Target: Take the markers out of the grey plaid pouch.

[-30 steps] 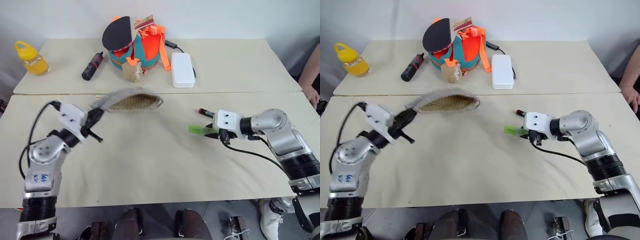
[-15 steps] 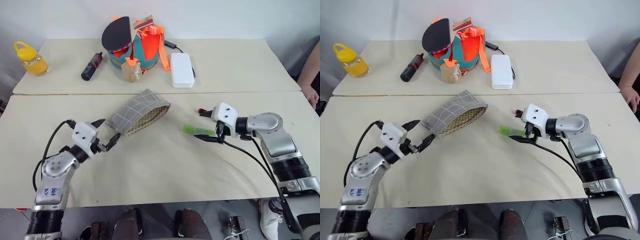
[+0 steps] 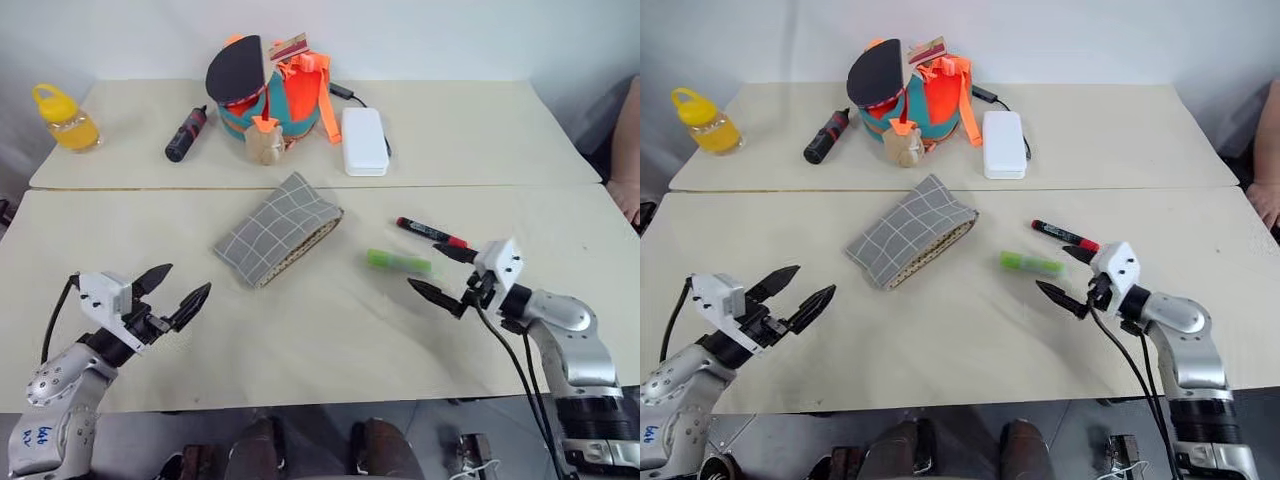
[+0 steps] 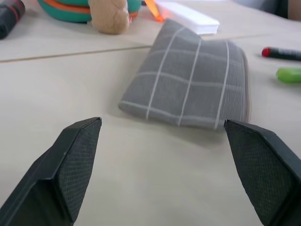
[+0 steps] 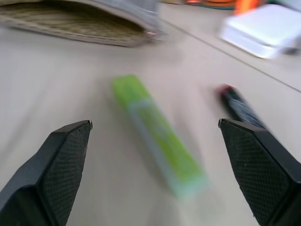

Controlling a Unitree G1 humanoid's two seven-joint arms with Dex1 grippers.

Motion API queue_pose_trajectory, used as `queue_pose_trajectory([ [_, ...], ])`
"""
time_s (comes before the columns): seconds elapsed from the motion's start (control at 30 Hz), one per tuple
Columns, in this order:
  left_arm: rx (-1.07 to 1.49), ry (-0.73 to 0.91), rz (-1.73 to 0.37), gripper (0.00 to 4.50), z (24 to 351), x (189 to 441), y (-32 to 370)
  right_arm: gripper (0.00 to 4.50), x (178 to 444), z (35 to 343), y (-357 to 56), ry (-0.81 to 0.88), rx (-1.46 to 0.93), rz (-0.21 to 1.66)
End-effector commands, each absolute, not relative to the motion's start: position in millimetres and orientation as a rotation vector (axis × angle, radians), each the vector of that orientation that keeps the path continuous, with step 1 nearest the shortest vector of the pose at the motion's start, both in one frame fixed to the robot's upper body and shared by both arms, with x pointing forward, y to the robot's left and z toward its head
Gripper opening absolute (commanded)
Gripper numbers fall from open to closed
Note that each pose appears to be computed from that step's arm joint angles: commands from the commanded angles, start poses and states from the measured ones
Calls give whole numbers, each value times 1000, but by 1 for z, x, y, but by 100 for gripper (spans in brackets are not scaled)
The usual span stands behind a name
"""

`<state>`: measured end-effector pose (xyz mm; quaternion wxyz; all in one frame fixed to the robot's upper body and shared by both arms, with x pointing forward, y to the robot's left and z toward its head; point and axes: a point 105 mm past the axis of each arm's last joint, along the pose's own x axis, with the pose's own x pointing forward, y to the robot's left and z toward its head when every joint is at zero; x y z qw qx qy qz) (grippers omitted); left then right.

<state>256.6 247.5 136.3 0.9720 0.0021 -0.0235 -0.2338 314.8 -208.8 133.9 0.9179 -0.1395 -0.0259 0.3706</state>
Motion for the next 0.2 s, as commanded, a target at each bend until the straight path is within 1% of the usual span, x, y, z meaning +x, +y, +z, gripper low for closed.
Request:
queue_pose_trajectory([
  [0.03, -3, -38, -420, 444, 133, 246, 260, 450, 305, 142, -223, -87, -319, 733],
  [0.1, -12, -25, -403, 444, 128, 243, 264, 450, 302, 135, -225, -64, -315, 733],
  [0.2, -5, -18, -390, 444, 127, 244, 267, 450, 303, 132, -226, -57, -326, 734],
])
